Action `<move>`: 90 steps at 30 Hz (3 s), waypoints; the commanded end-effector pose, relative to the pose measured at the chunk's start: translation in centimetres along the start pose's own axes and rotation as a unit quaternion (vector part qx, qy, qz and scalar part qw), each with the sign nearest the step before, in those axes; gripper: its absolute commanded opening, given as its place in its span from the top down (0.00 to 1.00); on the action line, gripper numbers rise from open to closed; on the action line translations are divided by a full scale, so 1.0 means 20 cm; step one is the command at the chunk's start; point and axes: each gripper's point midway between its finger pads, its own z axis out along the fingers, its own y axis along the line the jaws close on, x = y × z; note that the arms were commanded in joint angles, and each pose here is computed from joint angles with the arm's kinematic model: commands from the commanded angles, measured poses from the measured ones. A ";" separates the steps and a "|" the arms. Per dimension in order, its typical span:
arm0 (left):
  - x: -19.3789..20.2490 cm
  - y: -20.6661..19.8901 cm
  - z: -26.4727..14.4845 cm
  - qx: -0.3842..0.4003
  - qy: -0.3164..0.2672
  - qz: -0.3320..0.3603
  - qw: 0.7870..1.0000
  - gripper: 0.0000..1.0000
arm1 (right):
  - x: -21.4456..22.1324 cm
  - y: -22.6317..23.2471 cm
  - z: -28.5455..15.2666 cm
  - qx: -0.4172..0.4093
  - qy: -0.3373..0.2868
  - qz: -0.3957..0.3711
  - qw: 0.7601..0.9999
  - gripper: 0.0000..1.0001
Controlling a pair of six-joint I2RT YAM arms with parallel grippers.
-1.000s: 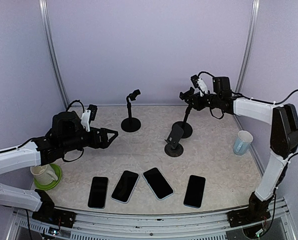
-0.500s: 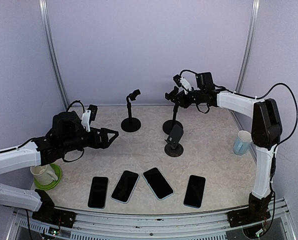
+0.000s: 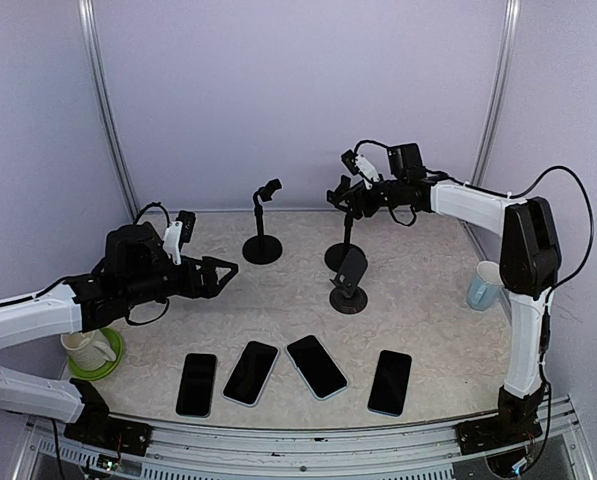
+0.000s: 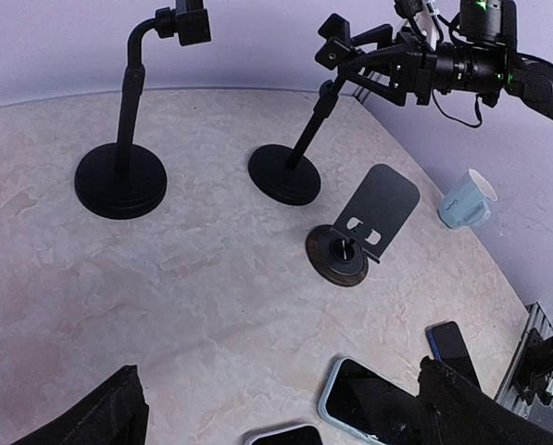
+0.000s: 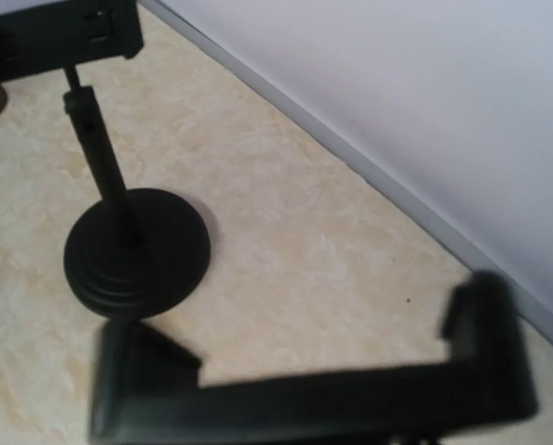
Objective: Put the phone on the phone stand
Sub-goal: Place the phone stand at the center of the board, then pick up the phone stand at the center of the board.
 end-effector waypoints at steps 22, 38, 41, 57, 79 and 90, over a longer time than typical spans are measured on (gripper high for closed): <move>0.05 -0.01 -0.02 0.012 -0.009 -0.004 1.000 0.01 | -0.25 -0.01 -0.57 0.159 -0.013 0.050 0.986 0.00; 0.07 0.03 -0.04 -0.009 -0.012 -0.006 1.000 0.01 | -0.06 0.43 -0.71 0.124 0.027 0.070 0.989 0.00; 0.06 0.04 -0.04 -0.012 -0.015 -0.005 1.000 0.01 | 0.00 0.51 -0.68 0.118 0.044 0.070 0.990 0.00; -0.07 0.09 -0.19 -0.059 -0.073 -0.005 0.996 0.01 | 0.36 0.52 -0.51 0.121 0.091 0.148 0.977 0.20; -0.06 0.11 -0.17 -0.071 -0.067 0.001 0.995 0.01 | 0.56 0.48 -0.36 0.073 0.103 0.204 0.971 0.52; -0.05 0.12 -0.17 -0.073 -0.067 -0.001 0.995 0.01 | 0.55 0.52 -0.33 0.043 0.104 0.209 0.971 0.92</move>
